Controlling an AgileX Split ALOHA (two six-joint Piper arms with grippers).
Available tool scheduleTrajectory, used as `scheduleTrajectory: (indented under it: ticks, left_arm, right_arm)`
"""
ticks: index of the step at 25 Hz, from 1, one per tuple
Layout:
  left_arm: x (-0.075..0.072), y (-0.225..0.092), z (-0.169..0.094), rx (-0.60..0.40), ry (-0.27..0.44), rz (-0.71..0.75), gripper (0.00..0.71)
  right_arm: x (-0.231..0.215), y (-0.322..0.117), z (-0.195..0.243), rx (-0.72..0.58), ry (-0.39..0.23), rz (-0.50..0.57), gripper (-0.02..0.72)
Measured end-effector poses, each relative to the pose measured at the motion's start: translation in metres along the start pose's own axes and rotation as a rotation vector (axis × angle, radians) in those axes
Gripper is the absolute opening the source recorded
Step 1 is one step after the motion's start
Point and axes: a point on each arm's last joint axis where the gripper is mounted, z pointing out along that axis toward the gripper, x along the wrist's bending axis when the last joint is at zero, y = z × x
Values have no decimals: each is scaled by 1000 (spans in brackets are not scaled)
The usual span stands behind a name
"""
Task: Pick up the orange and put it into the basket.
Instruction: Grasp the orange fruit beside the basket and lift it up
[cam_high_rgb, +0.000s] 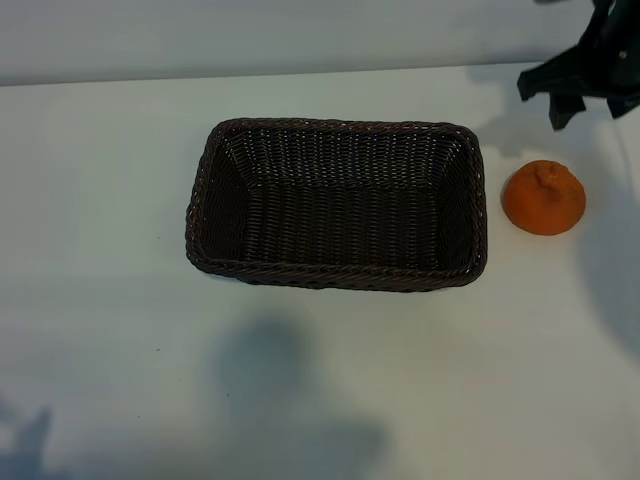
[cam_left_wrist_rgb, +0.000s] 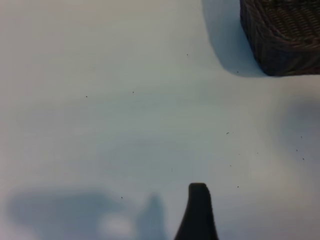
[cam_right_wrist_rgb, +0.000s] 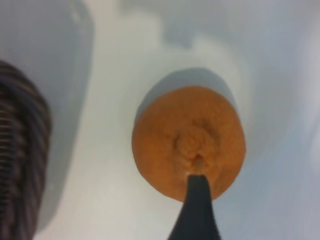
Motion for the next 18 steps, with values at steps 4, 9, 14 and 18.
scheduleTrajectory:
  ticks: [4,9,14,18]
  left_arm:
    - [0,0,0,0,0,0,591]
    - [0,0,0,0,0,0,591]
    - [0,0,0,0,0,0,591]
    - [0,0,0,0,0,-1,591]
  right_arm:
    - [2,-1,27,73,8,2,568]
    - [4,-3,46,122,21,2,568]
    - [8,-2,53,125,58,12,568]
    - [11,-3,66,150,78,9,568]
